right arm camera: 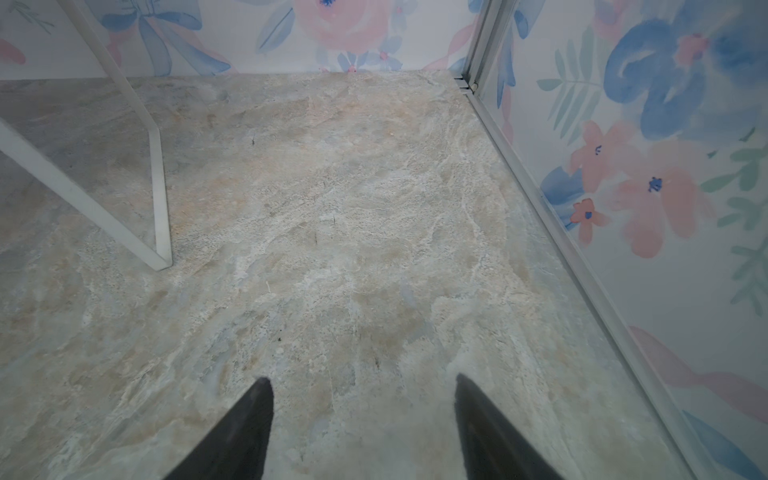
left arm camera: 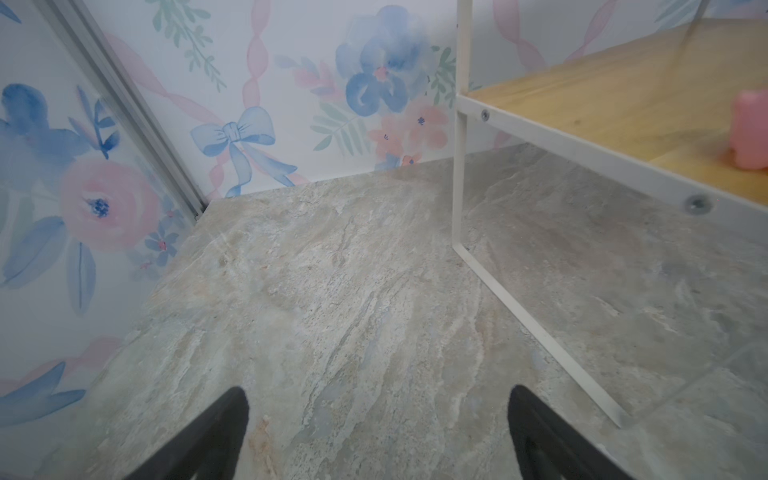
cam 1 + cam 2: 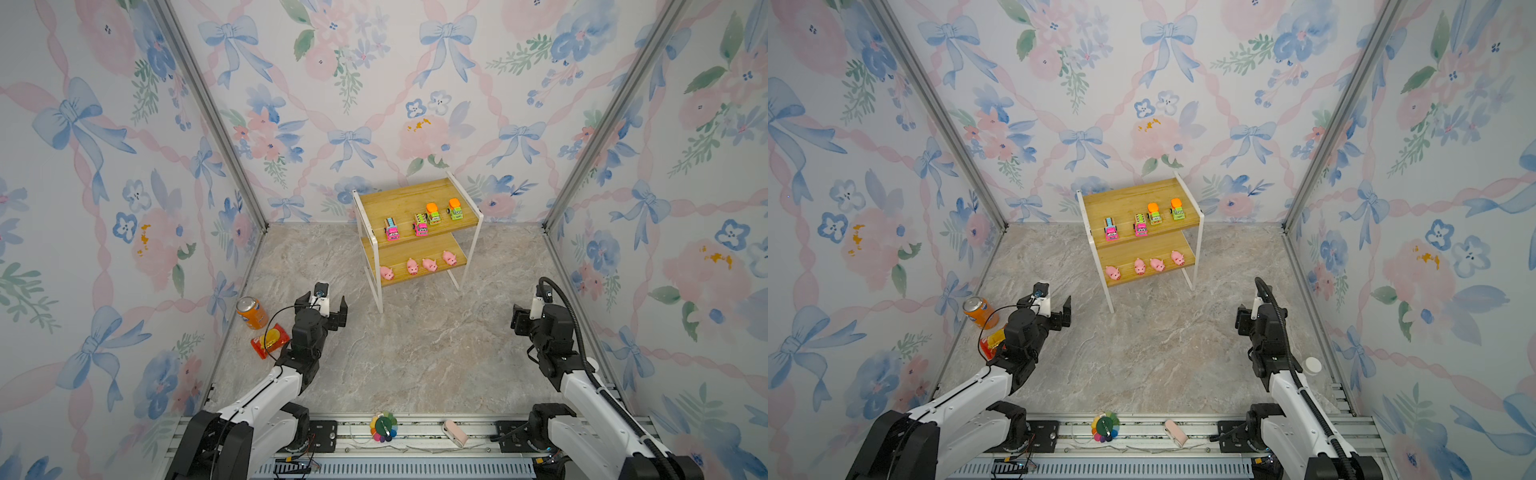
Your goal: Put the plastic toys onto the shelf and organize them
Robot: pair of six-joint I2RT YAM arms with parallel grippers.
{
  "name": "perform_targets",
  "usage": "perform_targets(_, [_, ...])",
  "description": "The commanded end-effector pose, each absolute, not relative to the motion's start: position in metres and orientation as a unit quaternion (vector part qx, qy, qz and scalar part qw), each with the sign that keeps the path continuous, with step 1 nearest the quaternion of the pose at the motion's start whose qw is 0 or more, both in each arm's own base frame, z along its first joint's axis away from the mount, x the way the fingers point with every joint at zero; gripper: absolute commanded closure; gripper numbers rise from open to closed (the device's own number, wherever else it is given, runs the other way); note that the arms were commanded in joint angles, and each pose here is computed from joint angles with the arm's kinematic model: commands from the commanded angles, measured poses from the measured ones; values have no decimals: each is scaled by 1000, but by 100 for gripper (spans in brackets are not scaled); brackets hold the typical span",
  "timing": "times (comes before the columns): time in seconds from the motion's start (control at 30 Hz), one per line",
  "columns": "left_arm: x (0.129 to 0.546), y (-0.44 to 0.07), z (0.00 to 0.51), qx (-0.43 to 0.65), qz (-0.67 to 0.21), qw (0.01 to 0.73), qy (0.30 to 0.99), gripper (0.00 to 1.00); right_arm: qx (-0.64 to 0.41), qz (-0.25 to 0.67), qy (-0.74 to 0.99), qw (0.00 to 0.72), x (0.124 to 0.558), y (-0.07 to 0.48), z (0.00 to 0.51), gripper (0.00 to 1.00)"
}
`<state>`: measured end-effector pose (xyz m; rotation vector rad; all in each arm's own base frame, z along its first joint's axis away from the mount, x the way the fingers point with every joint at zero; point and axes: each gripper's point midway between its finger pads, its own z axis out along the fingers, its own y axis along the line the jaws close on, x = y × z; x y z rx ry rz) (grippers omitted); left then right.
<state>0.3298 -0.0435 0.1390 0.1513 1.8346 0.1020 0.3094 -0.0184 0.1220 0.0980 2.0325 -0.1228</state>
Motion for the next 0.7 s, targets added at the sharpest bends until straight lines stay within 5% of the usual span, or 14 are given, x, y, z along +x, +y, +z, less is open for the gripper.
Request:
perform_targets(0.0, [332,-37,135,56,29,617,785,2,32,-47,800,597,330,-17,149,28])
perform_targets(0.67, [375,-8,107,27,28,638,769,2,91,63,782,613,386,-36,121,31])
